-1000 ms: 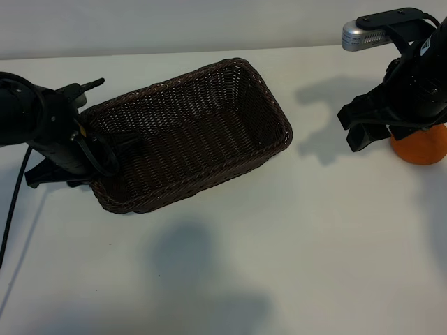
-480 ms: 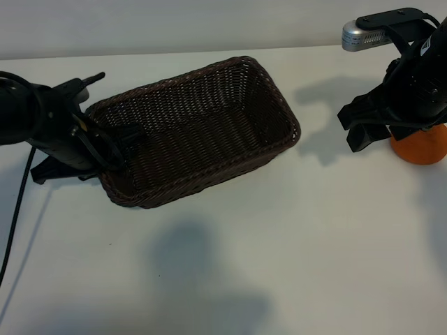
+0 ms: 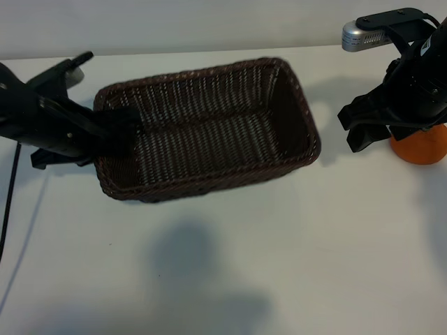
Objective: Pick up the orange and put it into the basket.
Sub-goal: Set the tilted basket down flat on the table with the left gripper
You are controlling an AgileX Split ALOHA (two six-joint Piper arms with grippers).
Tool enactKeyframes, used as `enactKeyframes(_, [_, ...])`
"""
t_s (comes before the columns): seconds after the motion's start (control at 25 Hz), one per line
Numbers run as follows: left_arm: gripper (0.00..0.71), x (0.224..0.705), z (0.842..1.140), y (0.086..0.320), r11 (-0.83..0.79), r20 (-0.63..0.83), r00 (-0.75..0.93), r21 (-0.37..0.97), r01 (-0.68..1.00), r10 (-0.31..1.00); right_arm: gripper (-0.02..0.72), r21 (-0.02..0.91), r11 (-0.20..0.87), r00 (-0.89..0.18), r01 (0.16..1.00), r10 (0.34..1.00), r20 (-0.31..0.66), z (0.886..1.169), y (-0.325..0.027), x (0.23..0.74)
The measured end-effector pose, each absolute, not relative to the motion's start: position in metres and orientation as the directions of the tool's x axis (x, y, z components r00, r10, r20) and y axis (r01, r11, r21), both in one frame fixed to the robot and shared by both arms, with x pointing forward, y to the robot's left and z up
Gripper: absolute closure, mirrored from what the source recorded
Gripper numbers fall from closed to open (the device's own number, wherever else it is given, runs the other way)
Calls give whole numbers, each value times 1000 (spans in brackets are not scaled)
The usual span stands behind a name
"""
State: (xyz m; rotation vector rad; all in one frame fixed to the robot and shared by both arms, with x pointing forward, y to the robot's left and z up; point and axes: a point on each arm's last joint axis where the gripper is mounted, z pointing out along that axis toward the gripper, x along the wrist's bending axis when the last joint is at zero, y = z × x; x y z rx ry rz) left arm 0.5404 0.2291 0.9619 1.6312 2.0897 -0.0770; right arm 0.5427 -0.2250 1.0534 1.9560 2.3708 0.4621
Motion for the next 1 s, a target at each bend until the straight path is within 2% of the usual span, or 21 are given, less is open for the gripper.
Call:
enactKeyframes(0.16, [559, 539, 973, 231, 262, -464, -113, 270, 927, 879, 108, 248, 164, -208, 955, 965, 162, 1053, -225, 543])
enactKeyframes(0.52, [559, 555, 983, 228, 199, -462, -40, 301, 932, 886, 108, 247, 164, -208, 955, 965, 162, 1053, -225, 543])
enactKeyframes(0.76, [560, 578, 971, 223, 150, -441, -15, 272, 951, 897, 108, 244, 165, -208, 956, 965, 162, 1053, -225, 542])
enactKeyframes(1.0, [560, 600, 957, 199, 78, -433, 43, 257, 963, 900, 108, 244, 165, -208, 956, 965, 162, 1053, -225, 542])
